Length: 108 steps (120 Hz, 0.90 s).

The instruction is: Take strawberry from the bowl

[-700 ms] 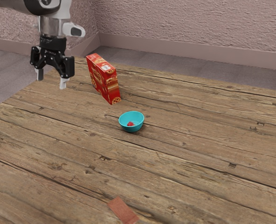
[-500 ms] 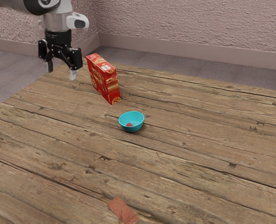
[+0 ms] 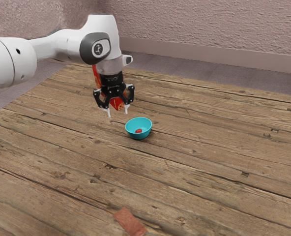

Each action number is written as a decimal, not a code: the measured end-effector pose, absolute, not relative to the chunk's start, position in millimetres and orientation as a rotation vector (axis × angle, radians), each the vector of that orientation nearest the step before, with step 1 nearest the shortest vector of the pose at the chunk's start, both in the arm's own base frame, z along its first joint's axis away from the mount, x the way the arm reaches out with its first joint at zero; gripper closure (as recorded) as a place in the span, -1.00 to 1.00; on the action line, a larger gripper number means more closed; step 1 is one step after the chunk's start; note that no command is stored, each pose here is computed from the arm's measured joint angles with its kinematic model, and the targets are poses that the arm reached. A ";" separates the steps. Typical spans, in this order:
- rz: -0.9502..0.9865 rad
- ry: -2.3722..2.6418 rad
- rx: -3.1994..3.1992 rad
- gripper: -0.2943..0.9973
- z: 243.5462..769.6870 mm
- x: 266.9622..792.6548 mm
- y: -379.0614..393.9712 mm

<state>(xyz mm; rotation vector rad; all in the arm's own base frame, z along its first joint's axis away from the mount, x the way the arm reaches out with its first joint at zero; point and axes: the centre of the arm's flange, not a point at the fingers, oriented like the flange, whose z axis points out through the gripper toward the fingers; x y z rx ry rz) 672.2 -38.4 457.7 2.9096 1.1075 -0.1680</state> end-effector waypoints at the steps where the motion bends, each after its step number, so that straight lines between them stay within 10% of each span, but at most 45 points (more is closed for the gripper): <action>1: -0.156 1.118 2.901 -0.02 457.2 675.2 -38.2; 108: -0.047 1.658 2.579 0.26 348.1 753.2 -16.8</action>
